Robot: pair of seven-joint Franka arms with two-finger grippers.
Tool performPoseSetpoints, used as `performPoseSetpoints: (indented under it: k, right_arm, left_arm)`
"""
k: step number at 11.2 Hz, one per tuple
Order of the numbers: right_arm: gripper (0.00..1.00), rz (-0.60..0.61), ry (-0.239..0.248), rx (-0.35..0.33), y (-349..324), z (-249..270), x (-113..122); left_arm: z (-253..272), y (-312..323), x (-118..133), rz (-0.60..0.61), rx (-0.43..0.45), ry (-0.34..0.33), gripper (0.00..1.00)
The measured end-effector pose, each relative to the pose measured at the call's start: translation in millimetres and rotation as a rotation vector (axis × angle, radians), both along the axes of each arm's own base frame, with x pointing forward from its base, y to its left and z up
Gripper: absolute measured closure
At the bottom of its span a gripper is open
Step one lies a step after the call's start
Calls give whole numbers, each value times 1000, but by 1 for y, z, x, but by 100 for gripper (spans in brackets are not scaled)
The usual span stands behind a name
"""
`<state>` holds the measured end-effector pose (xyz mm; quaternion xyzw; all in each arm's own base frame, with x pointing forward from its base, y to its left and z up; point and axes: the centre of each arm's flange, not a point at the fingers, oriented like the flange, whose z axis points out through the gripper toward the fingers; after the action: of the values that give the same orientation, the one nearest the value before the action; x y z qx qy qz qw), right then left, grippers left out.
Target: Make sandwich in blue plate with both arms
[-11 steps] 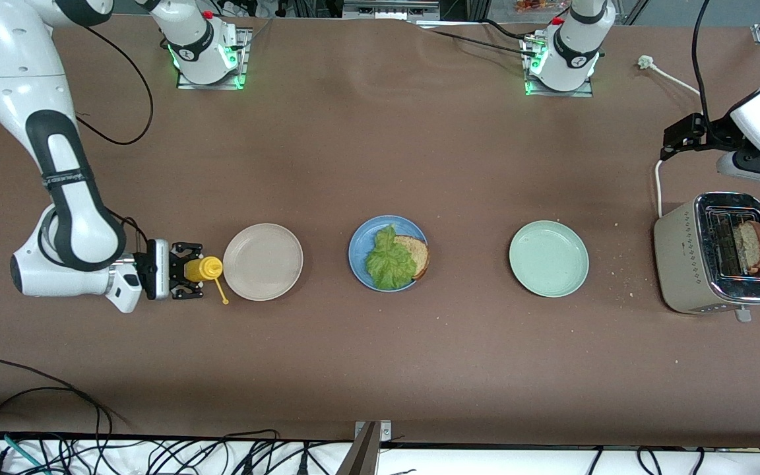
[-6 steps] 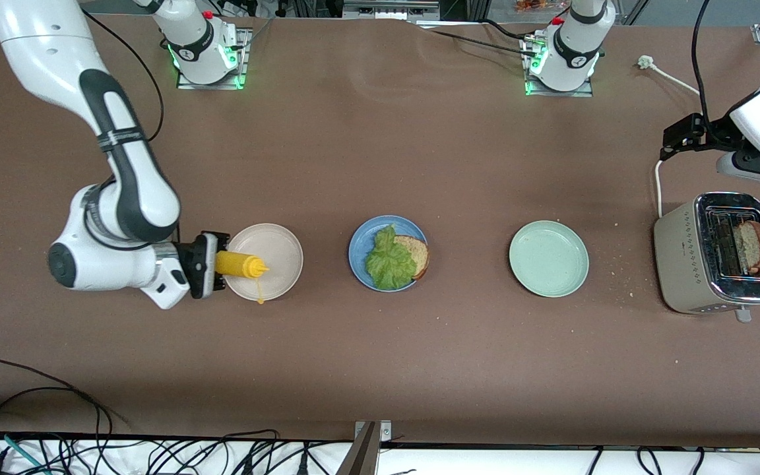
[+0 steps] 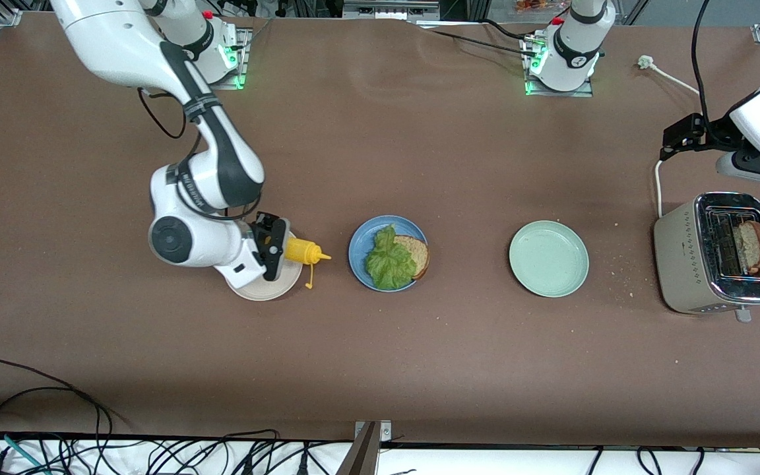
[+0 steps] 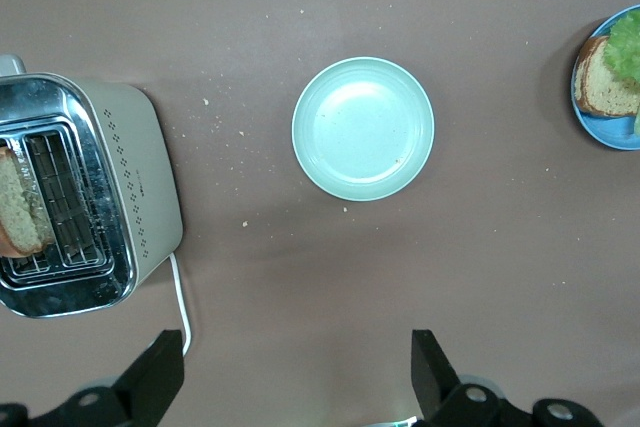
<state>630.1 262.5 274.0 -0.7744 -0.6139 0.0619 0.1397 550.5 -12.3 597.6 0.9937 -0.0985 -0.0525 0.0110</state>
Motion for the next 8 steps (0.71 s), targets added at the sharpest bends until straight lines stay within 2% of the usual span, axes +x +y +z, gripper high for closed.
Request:
performPoseSetpoints:
  k: [2, 4, 8]
  right_arm:
    - [96, 7, -28, -108, 32, -1, -15]
    - [96, 28, -76, -217, 72, -2, -36]
    - [96, 72, -139, -381, 126, -9, -76]
  left_arm:
    - [0, 0, 0, -1, 0, 0, 0]
    - [0, -1, 0, -1, 0, 0, 0]
    - [0, -1, 0, -2, 0, 0, 0]
